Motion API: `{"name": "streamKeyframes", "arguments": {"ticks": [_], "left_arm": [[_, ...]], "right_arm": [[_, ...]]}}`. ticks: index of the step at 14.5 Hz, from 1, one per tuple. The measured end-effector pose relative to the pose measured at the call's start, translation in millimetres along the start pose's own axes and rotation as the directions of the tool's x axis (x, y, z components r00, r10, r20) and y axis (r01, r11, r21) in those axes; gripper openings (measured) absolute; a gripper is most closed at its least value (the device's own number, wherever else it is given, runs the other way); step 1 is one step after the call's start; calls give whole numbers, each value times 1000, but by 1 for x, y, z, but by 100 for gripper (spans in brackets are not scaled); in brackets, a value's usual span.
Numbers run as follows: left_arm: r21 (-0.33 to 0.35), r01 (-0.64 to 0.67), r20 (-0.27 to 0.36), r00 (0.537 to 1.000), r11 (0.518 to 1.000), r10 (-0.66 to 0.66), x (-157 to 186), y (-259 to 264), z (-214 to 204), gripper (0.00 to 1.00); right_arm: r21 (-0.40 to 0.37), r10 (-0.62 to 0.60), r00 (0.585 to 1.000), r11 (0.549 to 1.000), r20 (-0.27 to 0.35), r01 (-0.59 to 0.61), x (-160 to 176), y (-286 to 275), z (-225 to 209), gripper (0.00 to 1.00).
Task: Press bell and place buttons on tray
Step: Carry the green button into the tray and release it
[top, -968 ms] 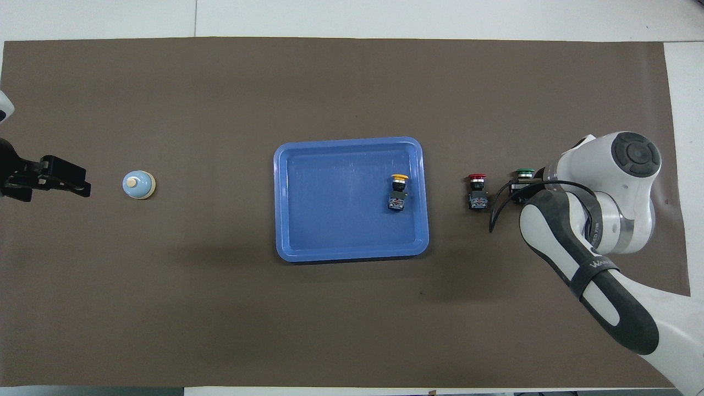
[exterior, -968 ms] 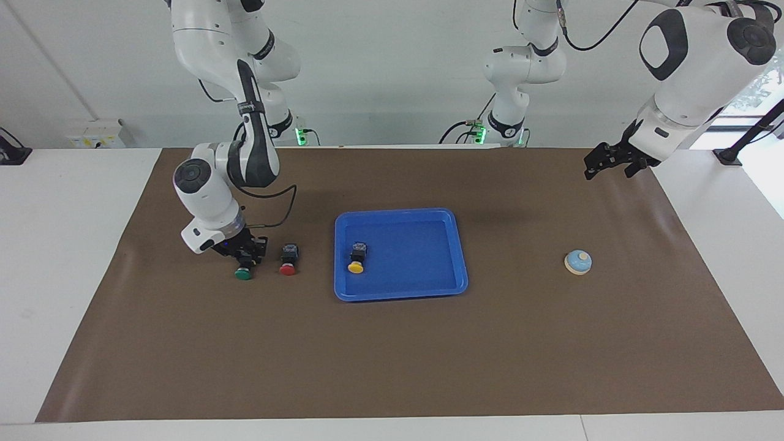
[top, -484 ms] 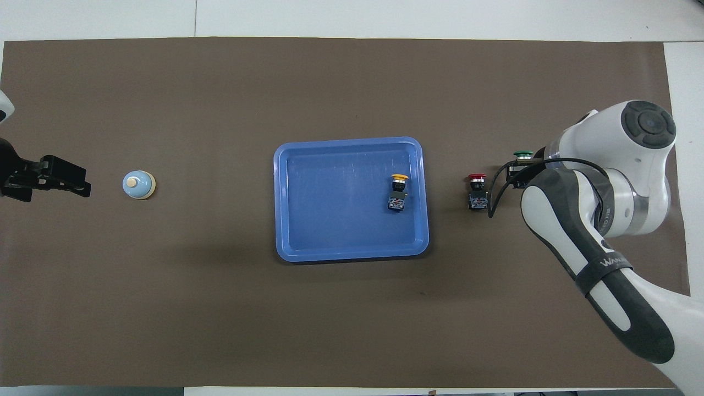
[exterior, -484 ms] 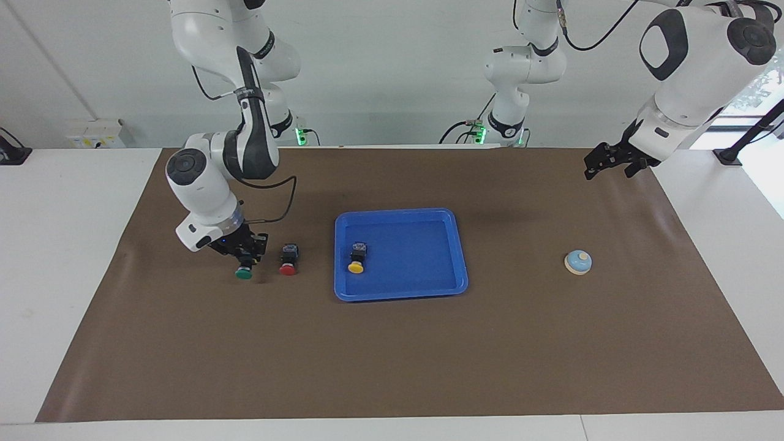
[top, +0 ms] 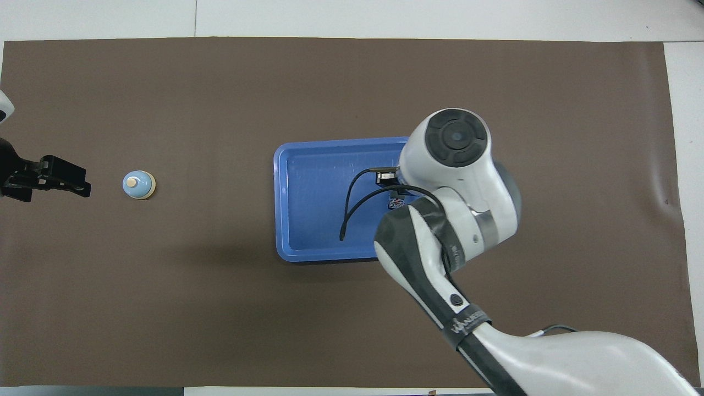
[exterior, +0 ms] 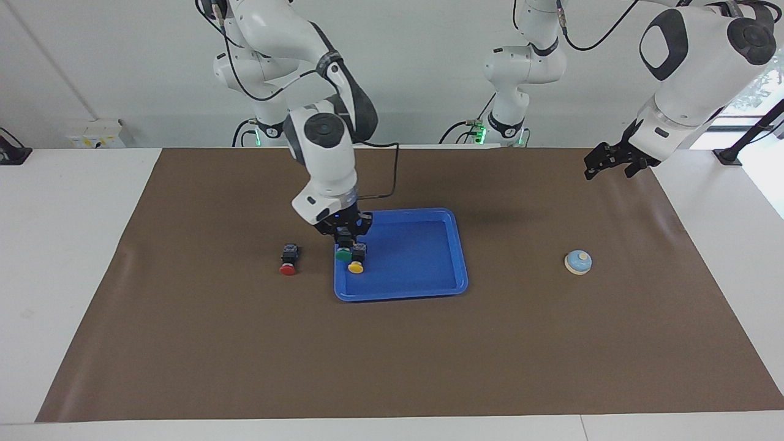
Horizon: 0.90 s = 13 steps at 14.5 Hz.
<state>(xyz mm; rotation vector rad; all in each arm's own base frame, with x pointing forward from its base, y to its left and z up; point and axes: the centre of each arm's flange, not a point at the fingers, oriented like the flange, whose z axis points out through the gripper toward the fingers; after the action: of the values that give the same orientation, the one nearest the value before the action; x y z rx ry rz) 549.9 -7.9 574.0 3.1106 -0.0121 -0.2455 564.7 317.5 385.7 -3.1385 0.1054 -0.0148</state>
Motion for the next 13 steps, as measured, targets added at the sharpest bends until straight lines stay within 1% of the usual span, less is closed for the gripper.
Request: {"name": "streamKeyframes", "arguments": {"ticks": [2,5,10,13], "left_arm": [[0,0,0,1000,1000,0,0,0,0,100],[0,0,0,1000,1000,0,0,0,0,100],[0,0,0,1000,1000,0,0,0,0,100],[0,0,0,1000,1000,0,0,0,0,100]], "right_arm": [[-17,-4,1000,1000,9,5,-2,-32,24,41],[-15,-16,1000,1000,6,16,1,-45,52,41],[-16,-18,1000,1000,9,18,0,-46,61,41],[4,-2,999,1000,35,2,-5,-49,67,41]]}}
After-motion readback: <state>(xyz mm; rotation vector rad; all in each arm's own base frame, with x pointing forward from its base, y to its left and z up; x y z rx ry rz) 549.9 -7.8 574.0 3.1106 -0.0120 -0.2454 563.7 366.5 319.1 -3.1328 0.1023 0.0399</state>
